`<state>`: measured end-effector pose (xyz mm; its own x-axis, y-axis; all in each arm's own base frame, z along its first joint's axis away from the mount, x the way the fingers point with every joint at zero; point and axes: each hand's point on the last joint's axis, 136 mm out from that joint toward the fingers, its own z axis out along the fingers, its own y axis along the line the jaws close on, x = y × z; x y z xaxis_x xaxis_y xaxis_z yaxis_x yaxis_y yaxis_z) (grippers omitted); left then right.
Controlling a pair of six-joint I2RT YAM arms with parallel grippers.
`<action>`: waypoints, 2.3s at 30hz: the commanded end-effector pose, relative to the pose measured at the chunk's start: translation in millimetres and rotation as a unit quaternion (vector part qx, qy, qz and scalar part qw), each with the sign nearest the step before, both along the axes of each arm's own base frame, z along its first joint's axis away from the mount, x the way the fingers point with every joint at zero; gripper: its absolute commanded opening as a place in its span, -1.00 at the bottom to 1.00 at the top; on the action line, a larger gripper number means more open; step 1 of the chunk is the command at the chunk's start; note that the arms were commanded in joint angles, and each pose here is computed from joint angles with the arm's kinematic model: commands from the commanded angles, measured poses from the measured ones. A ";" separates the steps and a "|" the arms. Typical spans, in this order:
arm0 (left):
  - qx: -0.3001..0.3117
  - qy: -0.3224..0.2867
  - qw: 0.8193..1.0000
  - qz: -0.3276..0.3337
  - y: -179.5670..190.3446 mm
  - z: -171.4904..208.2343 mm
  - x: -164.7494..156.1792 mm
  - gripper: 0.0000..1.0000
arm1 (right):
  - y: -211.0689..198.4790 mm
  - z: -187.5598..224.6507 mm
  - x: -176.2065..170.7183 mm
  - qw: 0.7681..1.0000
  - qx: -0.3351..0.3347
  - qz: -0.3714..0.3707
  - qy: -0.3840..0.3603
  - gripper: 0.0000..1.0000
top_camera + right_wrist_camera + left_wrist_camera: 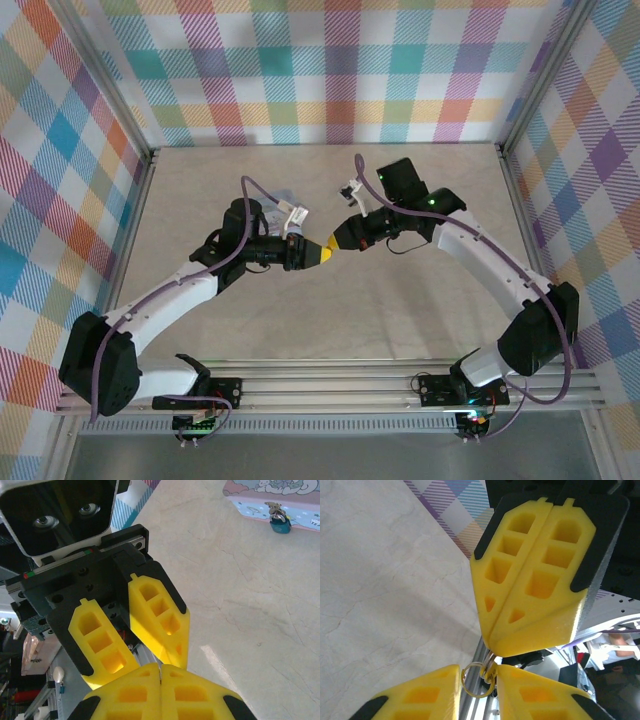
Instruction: Unlock the padlock with the key
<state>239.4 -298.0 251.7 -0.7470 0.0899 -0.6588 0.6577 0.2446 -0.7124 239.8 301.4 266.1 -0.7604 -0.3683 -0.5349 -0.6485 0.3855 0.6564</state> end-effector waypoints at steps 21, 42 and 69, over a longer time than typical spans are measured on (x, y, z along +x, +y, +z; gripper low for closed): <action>-0.001 -0.028 0.998 0.063 7.5 1.0 19.1 -1.00 | -13.3 9.8 29.5 0.980 0.074 -0.177 0.057 0.13; -0.011 -0.027 0.997 0.067 7.3 4.7 20.0 -1.00 | -3.3 -2.2 27.9 0.976 0.102 -0.165 0.097 -0.50; -0.011 -0.022 0.996 0.087 10.2 4.6 24.8 -1.00 | 4.1 -14.3 31.6 0.976 0.107 -0.159 0.099 -1.00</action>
